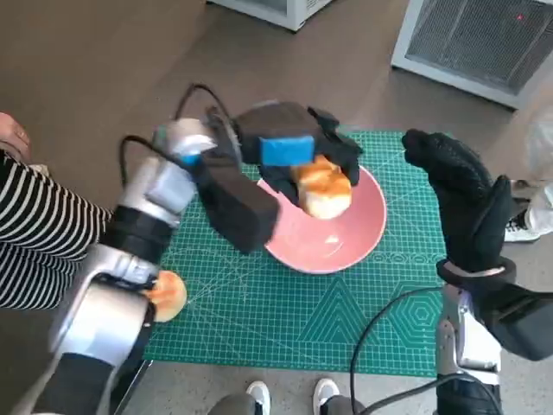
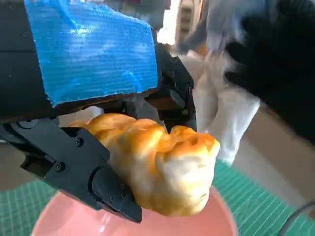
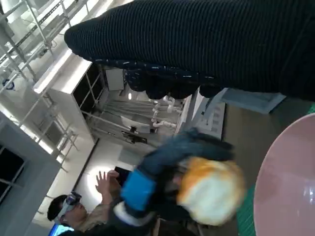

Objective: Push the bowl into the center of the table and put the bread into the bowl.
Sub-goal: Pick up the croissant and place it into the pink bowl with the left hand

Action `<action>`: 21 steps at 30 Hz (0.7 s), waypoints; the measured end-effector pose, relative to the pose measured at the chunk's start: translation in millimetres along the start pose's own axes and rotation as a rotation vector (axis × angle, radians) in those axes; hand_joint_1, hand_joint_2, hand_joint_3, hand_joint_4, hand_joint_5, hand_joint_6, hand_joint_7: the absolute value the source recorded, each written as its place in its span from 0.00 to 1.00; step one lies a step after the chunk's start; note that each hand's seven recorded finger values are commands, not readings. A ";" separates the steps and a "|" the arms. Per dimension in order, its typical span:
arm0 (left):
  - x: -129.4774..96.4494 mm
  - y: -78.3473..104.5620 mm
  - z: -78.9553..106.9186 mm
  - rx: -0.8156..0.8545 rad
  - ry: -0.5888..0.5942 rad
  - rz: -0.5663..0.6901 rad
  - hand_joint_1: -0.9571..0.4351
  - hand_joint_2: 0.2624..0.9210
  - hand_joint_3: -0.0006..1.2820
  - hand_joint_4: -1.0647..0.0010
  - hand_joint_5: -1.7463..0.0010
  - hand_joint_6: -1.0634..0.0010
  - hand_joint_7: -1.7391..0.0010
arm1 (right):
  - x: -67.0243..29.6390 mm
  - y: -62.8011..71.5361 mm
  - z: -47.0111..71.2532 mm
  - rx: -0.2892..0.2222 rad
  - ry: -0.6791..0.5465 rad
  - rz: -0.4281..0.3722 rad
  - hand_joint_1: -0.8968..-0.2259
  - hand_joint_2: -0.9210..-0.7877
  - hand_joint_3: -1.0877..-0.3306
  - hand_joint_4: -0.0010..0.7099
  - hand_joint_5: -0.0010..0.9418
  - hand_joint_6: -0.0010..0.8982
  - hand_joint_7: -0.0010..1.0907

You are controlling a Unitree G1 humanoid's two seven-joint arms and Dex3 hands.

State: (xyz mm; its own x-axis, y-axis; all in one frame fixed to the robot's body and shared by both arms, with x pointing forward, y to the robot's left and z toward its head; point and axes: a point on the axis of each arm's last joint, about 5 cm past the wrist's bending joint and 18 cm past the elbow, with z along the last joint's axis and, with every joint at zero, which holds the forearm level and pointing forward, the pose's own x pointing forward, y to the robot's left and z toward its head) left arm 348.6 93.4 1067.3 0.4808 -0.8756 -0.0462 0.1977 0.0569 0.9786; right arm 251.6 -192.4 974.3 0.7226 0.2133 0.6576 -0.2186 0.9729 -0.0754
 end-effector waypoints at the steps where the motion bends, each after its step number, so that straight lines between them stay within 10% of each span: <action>1: 1.1 -2.3 -0.2 0.006 0.005 -0.007 0.69 1.00 0.05 0.36 0.28 0.37 0.41 | -0.4 -0.2 0.0 -0.001 0.000 -0.001 0.34 0.00 0.55 0.23 0.00 0.09 0.43; 6: 6.3 -13.6 -1.5 0.005 0.028 -0.049 0.64 1.00 0.12 0.45 0.34 0.48 0.30 | -3.0 -1.6 0.2 -0.009 -0.003 -0.016 0.35 0.00 0.53 0.23 0.00 0.09 0.43; 8: 7.9 -16.7 -2.1 -0.008 0.045 -0.069 0.63 0.89 0.09 0.58 0.69 0.61 0.59 | -3.4 -1.9 0.5 -0.012 -0.006 -0.021 0.35 0.00 0.53 0.23 0.00 0.09 0.43; 12: 8.8 -19.2 -4.5 -0.034 0.094 -0.121 0.61 0.82 0.02 0.70 0.93 0.64 0.87 | -3.3 -1.8 1.1 -0.018 -0.011 -0.028 0.35 0.00 0.52 0.23 0.00 0.09 0.43; 21: 4.6 -13.0 -7.9 -0.076 0.130 -0.169 0.49 0.79 0.00 0.81 1.00 0.68 0.97 | -3.6 -1.4 1.3 -0.045 -0.007 -0.033 0.34 0.00 0.50 0.23 0.00 0.09 0.43</action>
State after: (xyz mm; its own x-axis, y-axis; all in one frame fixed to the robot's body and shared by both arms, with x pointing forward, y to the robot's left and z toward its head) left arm 355.0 92.3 1052.8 0.5405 -0.8068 -0.2384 0.3460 -0.0451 0.9371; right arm 248.5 -194.7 973.0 0.7246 0.1804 0.6651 -0.1650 0.9825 -0.0867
